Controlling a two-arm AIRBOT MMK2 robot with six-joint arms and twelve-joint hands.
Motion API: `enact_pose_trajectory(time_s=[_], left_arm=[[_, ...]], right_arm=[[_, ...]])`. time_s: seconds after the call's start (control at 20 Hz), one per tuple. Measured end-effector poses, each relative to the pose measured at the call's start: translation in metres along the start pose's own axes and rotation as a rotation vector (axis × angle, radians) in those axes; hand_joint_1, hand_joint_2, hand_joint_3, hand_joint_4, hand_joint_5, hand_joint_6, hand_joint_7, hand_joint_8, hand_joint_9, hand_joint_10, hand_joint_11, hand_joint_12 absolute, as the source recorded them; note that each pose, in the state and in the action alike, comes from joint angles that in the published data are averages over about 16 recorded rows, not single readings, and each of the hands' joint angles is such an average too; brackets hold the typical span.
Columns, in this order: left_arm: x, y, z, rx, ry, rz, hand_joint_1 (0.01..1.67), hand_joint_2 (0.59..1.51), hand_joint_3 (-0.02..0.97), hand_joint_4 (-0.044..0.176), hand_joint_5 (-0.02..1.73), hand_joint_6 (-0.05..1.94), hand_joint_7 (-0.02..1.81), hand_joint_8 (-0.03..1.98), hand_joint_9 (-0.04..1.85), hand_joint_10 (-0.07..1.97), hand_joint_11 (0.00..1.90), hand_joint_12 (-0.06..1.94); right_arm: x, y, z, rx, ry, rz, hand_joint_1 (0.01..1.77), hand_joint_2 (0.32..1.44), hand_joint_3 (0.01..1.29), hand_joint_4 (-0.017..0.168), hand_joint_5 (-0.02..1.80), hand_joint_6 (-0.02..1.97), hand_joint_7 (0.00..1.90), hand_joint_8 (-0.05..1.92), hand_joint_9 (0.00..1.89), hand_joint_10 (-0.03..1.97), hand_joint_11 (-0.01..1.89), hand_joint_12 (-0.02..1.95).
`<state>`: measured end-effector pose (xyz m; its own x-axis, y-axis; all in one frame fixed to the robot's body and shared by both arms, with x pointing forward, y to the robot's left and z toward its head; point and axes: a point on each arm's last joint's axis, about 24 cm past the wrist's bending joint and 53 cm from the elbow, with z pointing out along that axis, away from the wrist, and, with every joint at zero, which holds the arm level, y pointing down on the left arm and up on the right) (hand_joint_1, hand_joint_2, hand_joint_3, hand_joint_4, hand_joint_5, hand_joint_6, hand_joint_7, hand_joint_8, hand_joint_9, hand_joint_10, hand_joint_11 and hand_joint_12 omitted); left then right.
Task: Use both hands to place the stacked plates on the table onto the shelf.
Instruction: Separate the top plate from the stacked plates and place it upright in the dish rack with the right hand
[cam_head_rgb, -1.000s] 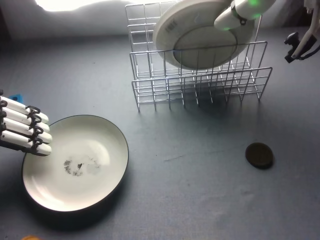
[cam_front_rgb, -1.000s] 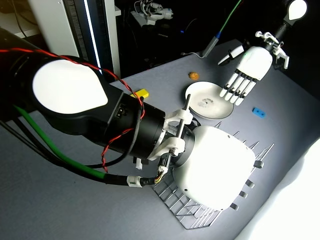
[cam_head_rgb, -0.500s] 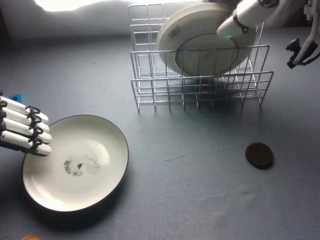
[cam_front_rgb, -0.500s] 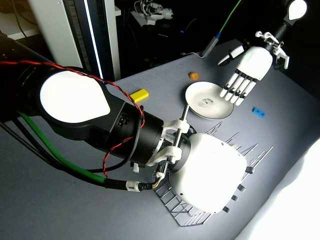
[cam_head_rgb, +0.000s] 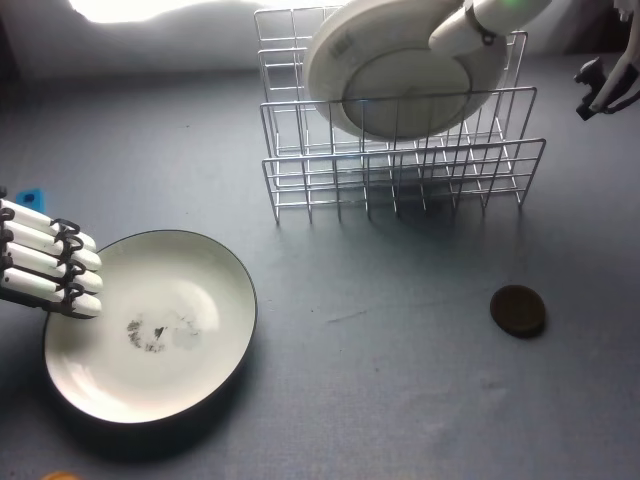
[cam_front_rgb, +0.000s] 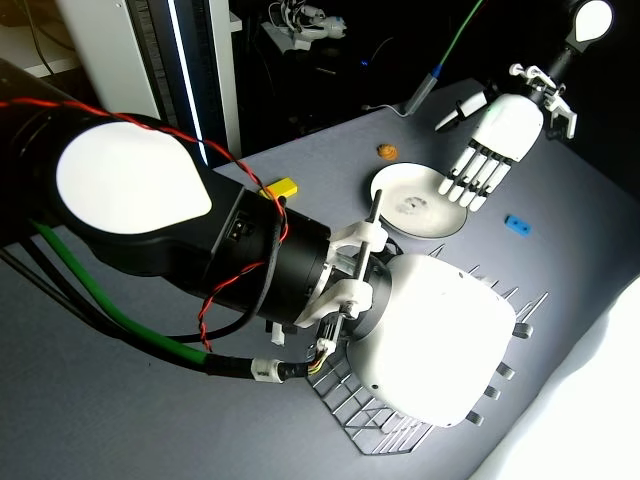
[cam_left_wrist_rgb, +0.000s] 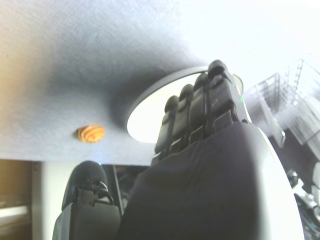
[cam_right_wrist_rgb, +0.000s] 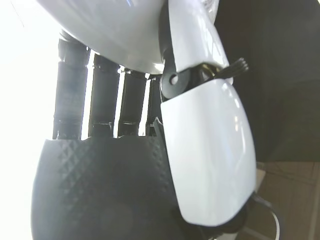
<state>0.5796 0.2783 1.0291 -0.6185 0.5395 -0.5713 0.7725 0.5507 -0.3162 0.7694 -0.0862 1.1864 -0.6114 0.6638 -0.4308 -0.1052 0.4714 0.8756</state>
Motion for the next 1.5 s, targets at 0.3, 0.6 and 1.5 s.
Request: enact_pose_trajectory(time_s=[0.3, 0.6, 1.5], left_arm=[[0.002, 0.0, 0.001, 0.0, 0.004, -0.001, 0.02, 1.122, 0.016, 0.004, 0.02, 0.01, 0.01, -0.01, -0.01, -0.01, 0.01, 0.01], [0.002, 0.0, 0.001, 0.0, 0.006, -0.001, 0.02, 1.125, 0.017, 0.004, 0.02, 0.01, 0.01, -0.01, -0.01, -0.01, 0.01, 0.01], [0.009, 0.0, 0.005, 0.004, 0.017, -0.032, 0.02, 1.122, 0.017, 0.004, 0.02, 0.01, 0.01, -0.02, -0.02, -0.02, 0.01, 0.01]], right_arm=[[0.002, -0.008, 0.0, 0.015, 0.004, -0.001, 1.27, 1.04, 0.01, -0.007, 0.87, 0.87, 1.11, 0.45, 1.18, 0.29, 0.91, 1.06], [0.004, -0.012, 0.0, 0.024, 0.006, -0.002, 1.23, 1.02, 0.01, -0.005, 0.81, 0.56, 1.1, 0.17, 1.18, 0.09, 0.84, 1.08], [-0.006, 0.013, -0.002, -0.03, -0.004, -0.033, 1.2, 0.97, 0.01, -0.003, 0.66, 0.11, 0.89, 0.01, 1.01, 0.02, 0.6, 1.16]])
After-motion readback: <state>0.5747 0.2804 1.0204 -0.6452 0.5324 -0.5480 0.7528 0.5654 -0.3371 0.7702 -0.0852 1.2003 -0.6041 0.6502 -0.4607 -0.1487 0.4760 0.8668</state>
